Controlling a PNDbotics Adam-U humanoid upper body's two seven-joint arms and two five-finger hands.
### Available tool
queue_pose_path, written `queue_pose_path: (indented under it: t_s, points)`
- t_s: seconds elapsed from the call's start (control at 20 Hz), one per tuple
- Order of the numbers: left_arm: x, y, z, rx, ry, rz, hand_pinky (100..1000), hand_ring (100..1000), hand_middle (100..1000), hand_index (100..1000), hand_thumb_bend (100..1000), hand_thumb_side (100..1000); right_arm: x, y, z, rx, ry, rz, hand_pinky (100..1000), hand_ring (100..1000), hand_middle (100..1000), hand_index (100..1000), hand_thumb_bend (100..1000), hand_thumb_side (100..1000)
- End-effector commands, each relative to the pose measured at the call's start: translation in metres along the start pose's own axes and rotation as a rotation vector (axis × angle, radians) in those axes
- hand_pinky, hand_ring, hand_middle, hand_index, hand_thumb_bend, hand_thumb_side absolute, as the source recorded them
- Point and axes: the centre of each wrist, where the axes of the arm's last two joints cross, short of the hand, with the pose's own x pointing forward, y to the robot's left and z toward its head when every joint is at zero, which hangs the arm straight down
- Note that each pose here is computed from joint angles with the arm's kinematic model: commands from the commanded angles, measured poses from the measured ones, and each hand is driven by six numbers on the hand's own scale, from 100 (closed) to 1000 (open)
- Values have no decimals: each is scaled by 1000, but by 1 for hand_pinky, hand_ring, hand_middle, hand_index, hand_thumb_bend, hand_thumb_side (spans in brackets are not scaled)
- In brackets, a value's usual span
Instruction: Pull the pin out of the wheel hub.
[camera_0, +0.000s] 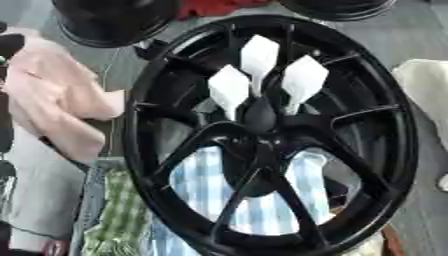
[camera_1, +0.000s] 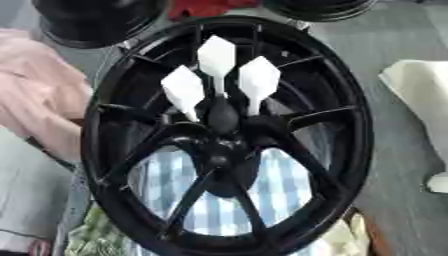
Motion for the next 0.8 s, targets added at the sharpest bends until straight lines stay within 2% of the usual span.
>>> queue_pose_path:
  t_s: [0.05,0.3,0.5,0.8]
  points:
    - [14,9,-12,-64,-56,-69,850,692,664,787,100,702,4,-3,-5,13,-29,11,797,713,657,734,100,346]
    - [34,25,-32,-196,-133,-231,851,698,677,798,100,691,4,-3,-5,4,-32,21,791,711,654,733,100,351]
    - [54,36,-52,-342,-192,-407,850,716,696,810,100,684,4,-2,-2,-7,-29,30,793,709,652,733,100,355]
    - [85,38,-83,-585,-229,-636,846,725,699,818,100,642,4,-1,2,-15,-27,48,794,709,652,733,100,355]
